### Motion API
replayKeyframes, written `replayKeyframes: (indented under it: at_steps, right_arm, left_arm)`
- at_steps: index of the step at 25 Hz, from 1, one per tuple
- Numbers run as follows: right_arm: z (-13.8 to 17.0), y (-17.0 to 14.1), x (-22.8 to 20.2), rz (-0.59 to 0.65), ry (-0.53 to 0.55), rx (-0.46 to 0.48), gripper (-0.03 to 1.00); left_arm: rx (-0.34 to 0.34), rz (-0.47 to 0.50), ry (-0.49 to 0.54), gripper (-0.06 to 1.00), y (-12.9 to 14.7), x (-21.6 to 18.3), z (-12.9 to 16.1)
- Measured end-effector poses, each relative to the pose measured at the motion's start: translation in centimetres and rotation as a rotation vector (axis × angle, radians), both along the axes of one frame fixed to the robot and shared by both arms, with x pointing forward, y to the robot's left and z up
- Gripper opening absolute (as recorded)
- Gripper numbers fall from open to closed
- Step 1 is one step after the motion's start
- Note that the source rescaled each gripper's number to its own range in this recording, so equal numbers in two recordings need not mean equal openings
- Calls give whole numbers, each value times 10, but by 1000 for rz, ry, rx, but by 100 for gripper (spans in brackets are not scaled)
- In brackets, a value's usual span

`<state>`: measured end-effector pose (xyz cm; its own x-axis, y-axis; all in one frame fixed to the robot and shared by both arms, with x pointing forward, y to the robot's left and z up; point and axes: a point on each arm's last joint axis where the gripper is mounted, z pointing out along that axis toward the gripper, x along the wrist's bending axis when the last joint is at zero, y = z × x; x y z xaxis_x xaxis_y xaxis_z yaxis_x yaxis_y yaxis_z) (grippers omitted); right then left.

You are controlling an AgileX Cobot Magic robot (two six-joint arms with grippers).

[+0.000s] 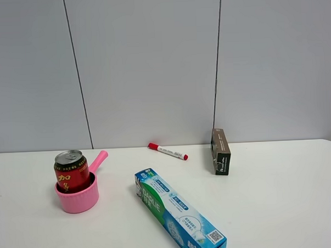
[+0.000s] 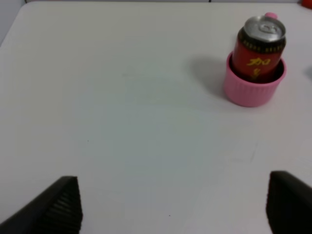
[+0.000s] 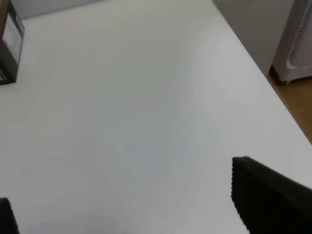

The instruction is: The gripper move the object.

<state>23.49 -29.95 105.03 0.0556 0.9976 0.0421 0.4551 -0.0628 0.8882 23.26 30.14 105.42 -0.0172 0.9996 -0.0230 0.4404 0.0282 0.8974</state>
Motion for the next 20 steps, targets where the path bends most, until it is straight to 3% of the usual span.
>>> replayKeyframes:
  at_steps: [20]
  right_arm:
    - [0, -3, 0, -47, -2, 11, 95]
  left_arm:
    - [0, 0, 0, 100, 0, 0, 0]
